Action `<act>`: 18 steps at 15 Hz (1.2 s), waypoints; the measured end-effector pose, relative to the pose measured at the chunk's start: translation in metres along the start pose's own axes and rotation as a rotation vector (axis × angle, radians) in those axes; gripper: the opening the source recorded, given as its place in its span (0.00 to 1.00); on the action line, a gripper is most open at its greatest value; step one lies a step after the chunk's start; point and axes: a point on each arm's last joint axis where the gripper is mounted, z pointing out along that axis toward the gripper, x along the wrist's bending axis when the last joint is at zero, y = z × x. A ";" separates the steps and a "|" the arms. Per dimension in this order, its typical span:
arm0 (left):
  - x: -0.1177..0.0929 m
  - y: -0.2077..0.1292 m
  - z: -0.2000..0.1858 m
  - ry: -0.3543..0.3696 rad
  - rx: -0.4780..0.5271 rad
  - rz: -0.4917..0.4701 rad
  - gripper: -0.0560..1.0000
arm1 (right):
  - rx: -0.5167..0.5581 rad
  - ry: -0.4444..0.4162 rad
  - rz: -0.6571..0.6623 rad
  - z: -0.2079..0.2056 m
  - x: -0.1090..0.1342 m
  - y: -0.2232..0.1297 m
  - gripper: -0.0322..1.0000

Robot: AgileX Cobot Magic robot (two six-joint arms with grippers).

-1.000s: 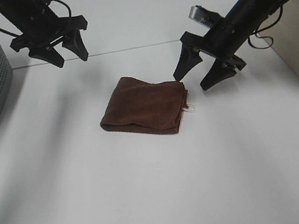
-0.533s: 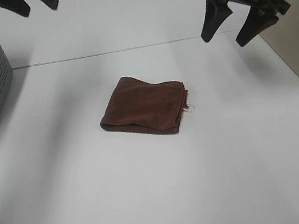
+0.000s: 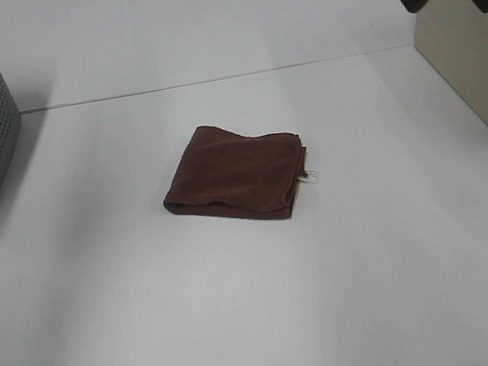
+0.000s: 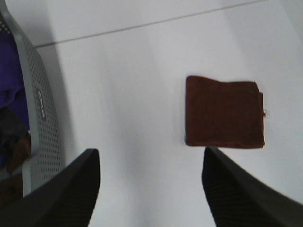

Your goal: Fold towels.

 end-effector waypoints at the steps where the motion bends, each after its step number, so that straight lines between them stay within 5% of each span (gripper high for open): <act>1: 0.000 -0.020 -0.012 0.002 0.022 -0.003 0.62 | 0.011 -0.011 -0.002 -0.005 0.002 -0.017 0.76; 9: 0.007 -0.201 -0.058 0.019 0.148 -0.012 0.62 | 0.060 -0.084 0.056 0.009 0.003 -0.163 0.76; 13: 0.014 -0.298 -0.075 0.045 0.019 0.012 0.62 | -0.013 -0.197 0.063 0.018 -0.003 -0.240 0.76; 18: 0.015 -0.334 -0.074 0.029 -0.112 0.071 0.62 | -0.278 -0.206 -0.029 -0.006 0.008 -0.274 0.76</act>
